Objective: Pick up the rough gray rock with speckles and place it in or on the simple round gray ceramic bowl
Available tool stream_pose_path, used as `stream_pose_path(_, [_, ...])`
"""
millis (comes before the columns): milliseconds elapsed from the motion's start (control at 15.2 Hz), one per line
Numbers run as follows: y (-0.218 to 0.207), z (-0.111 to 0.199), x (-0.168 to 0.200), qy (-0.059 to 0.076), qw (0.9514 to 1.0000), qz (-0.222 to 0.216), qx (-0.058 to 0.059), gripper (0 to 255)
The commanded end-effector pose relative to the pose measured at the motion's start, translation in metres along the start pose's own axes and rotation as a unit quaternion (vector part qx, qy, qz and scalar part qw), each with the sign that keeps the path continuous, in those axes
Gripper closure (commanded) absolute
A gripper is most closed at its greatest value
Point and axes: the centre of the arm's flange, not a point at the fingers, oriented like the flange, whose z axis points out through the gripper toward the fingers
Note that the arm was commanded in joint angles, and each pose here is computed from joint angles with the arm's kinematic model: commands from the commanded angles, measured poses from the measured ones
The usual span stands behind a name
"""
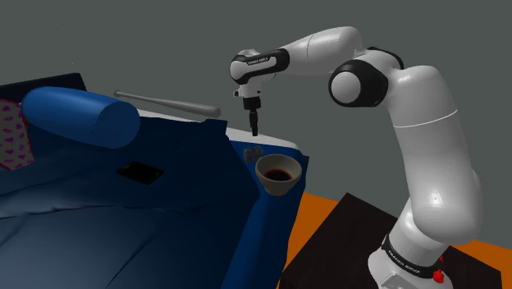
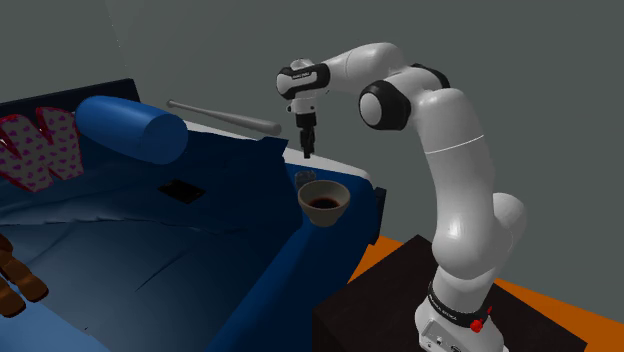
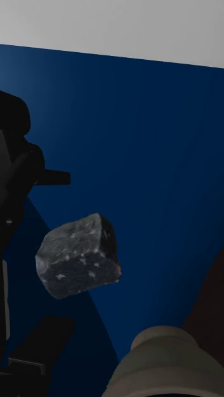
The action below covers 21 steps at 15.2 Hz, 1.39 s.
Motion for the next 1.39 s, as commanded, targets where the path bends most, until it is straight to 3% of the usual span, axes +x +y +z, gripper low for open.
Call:
stream_pose_path(0, [0.001, 0.010, 0.003, 0.000, 1.0000, -0.003, 0.000, 0])
stream_pose_path(330, [0.001, 0.034, 0.003, 0.000, 1.0000, -0.003, 0.000, 0])
stream_pose_path(792, [0.001, 0.034, 0.003, 0.000, 1.0000, -0.003, 0.000, 0])
stream_pose_path(858, [0.001, 0.034, 0.003, 0.000, 1.0000, -0.003, 0.000, 255])
stream_pose_path(1320, [0.001, 0.034, 0.003, 0.000, 1.0000, -0.003, 0.000, 255])
